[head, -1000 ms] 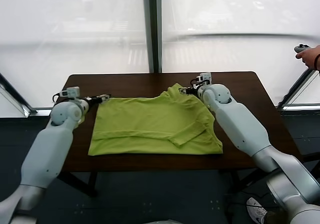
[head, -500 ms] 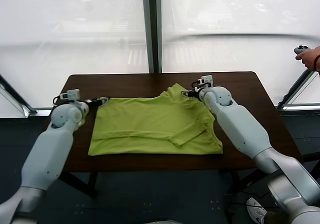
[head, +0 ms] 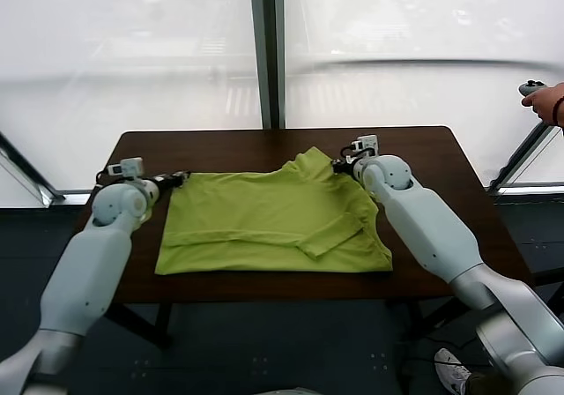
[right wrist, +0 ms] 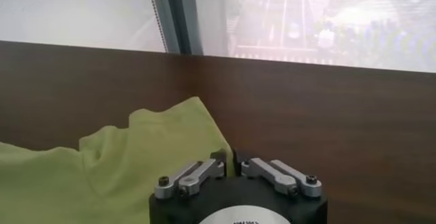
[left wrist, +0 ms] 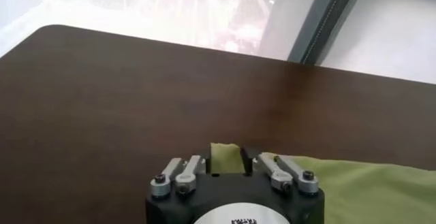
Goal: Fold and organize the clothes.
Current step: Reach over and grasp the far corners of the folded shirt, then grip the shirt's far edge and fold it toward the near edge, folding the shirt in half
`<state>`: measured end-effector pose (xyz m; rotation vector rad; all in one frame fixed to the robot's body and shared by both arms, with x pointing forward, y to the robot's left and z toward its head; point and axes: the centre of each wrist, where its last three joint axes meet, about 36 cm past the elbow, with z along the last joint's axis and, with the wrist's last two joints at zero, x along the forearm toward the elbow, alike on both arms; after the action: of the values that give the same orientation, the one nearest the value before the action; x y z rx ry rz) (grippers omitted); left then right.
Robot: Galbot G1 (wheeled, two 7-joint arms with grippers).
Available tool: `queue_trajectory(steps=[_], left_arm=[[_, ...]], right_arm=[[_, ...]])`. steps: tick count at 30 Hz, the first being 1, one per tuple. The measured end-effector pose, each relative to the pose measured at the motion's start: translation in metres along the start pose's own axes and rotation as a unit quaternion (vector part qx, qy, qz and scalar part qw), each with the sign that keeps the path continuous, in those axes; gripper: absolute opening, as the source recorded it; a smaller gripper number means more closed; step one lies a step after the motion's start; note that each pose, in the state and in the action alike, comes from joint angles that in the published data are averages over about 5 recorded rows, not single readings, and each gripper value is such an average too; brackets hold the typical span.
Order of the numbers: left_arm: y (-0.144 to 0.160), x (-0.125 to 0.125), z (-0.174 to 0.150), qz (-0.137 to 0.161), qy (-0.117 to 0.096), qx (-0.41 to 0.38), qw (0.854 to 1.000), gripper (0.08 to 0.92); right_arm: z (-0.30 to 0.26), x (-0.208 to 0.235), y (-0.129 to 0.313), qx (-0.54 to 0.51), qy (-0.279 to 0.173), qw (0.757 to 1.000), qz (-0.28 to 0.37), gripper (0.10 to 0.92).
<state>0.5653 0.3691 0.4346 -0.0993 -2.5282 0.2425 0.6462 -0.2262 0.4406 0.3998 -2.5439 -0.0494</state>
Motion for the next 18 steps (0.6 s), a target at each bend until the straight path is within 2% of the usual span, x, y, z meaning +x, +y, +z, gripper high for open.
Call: queue_trajectory(steps=[9,18], left_arm=[[0.003,0.017,-0.002,0.005,-0.012,0.004,1.0,0.221],[-0.009,0.057,0.0,0.028,-0.034,0.001,0.999,0.226]], right_arm=[[0.003,0.011,-0.01,-0.015,-0.027,0.999,-0.009,0.14],[0.005,0.035,-0.017,-0.012,-0.056,0.998,-0.014,0.14]])
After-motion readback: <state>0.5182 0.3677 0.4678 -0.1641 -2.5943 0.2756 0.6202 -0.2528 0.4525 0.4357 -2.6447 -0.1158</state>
